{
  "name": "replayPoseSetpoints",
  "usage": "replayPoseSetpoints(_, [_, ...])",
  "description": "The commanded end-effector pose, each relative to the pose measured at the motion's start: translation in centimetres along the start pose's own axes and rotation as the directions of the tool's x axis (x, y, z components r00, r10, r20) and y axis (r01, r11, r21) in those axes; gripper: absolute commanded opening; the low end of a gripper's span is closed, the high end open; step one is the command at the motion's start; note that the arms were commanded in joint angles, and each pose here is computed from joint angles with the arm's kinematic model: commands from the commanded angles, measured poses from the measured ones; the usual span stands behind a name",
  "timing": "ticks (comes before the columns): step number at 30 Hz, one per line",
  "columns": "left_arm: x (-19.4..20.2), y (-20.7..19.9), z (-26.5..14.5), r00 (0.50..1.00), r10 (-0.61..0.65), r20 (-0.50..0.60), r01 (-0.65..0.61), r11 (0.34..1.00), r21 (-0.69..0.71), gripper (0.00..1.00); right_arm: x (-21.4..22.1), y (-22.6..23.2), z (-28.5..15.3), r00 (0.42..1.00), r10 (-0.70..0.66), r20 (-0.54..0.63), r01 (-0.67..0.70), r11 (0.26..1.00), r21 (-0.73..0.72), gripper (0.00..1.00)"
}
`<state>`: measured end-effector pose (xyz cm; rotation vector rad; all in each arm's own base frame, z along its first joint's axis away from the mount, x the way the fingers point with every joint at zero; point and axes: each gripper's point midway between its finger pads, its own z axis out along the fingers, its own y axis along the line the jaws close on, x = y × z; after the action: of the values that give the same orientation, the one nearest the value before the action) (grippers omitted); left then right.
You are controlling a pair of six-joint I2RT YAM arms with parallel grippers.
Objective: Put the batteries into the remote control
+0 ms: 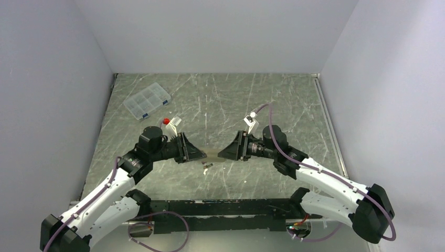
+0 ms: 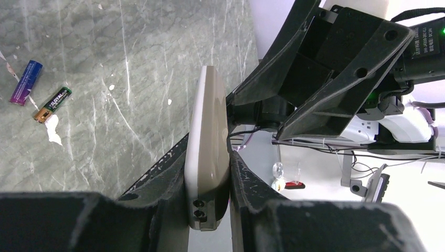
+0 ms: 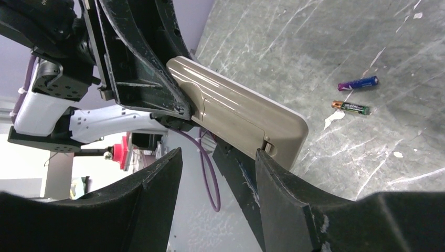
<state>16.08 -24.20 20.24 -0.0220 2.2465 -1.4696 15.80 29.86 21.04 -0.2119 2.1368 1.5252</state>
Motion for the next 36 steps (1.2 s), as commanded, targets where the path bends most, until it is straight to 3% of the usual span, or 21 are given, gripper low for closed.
replayPoseSetpoints(1, [-1.2, -2.0, -0.4, 0.998, 0.03, 0.05, -0.033, 0.997, 0.063, 0.0, -0.2, 0.9, 0.4, 1.0, -0.014, 0.016, 0.014, 0.999, -0.036, 0.56])
replayPoseSetpoints(36, [-0.8, -3.7, -0.5, 1.0, 0.025, 0.009, -0.026, 0.988, 0.15, 0.0, -1.4, 1.5, 0.1, 0.996, -0.055, 0.073, 0.054, 0.998, 0.016, 0.56])
